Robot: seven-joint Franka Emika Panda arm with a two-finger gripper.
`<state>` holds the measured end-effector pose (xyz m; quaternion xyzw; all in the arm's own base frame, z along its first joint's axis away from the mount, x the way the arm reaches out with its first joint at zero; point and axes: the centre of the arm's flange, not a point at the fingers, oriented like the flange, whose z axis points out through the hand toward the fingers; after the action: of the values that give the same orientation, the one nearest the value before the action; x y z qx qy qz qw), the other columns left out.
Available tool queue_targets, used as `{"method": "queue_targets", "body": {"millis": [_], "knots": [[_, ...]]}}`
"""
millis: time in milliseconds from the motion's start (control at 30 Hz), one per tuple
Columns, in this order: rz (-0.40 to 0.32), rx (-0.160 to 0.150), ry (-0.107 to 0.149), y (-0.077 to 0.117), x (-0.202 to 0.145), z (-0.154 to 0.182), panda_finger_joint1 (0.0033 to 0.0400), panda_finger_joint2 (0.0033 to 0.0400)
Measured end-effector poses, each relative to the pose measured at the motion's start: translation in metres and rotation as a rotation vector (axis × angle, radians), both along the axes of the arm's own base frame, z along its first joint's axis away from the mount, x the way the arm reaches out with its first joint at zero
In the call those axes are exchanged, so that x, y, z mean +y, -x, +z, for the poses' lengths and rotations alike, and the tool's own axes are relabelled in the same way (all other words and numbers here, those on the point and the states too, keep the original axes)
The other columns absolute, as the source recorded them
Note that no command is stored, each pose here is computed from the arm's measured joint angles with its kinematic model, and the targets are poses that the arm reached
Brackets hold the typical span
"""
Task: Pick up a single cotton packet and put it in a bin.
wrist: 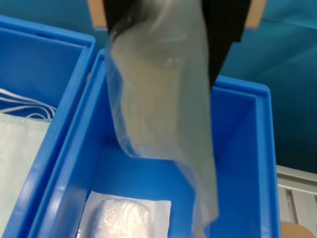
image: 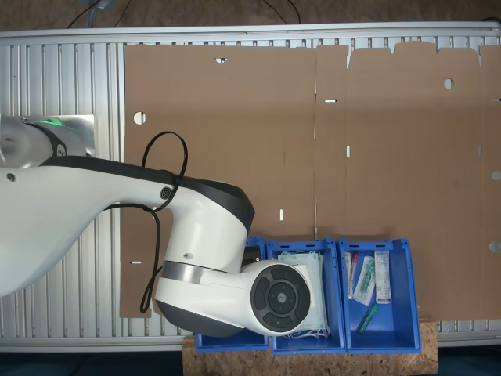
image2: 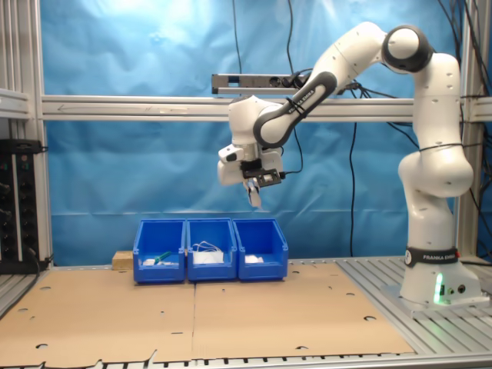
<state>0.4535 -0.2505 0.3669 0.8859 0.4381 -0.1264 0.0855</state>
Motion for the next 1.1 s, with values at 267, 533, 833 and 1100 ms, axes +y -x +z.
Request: {"method": "queue_targets", "body": {"millis": [267, 533, 833, 1100], "knots": [[0.028, -0.001, 0.002, 0.0, -0.0038, -0.0007, 0.0053, 0.0053], [0.05, -0.001, 0.002, -0.0008, -0.0042, -0.001, 0.0053, 0.0053], [0.075, 0.003, 0.0, -0.0013, -0.0044, -0.0013, 0.0053, 0.0053], [0.101, 0.008, -0.003, -0.0018, -0.0045, -0.0018, 0.0053, 0.0053]]}}
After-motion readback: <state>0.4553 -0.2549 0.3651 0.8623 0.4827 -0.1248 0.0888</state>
